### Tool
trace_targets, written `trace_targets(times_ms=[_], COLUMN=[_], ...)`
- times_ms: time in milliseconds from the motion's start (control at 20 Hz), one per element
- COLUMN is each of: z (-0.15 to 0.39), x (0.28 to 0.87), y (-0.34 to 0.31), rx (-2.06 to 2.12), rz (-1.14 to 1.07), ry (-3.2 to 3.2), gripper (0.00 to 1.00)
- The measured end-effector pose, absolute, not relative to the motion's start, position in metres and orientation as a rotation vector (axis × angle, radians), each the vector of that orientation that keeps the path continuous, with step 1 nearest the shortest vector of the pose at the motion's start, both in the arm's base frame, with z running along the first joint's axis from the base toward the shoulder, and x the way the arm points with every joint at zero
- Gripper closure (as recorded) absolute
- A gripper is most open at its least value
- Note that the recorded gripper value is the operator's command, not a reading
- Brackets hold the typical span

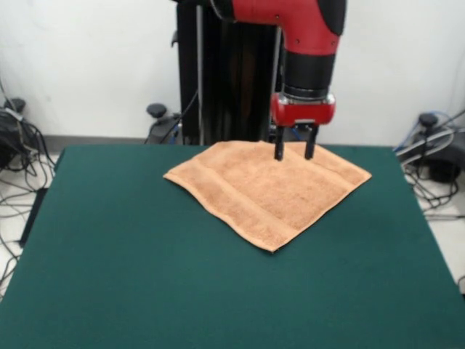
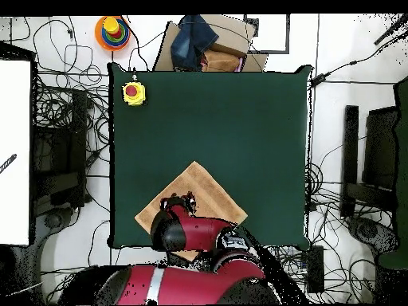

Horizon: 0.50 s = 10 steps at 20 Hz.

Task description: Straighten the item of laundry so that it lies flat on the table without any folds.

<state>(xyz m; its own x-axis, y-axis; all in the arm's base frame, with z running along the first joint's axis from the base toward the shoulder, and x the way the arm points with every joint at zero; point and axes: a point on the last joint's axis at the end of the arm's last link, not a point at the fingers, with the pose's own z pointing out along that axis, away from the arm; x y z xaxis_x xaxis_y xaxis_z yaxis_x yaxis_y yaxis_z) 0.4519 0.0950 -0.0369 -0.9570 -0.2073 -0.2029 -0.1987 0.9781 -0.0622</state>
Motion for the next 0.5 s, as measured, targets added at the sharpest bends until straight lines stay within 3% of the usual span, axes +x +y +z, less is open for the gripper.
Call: trace_targets(times_ms=[500], z=[-0.081], x=[0.438], y=[0.062], rx=[-0.297], rz=[-0.169], ry=[2.907], gripper=[0.0])
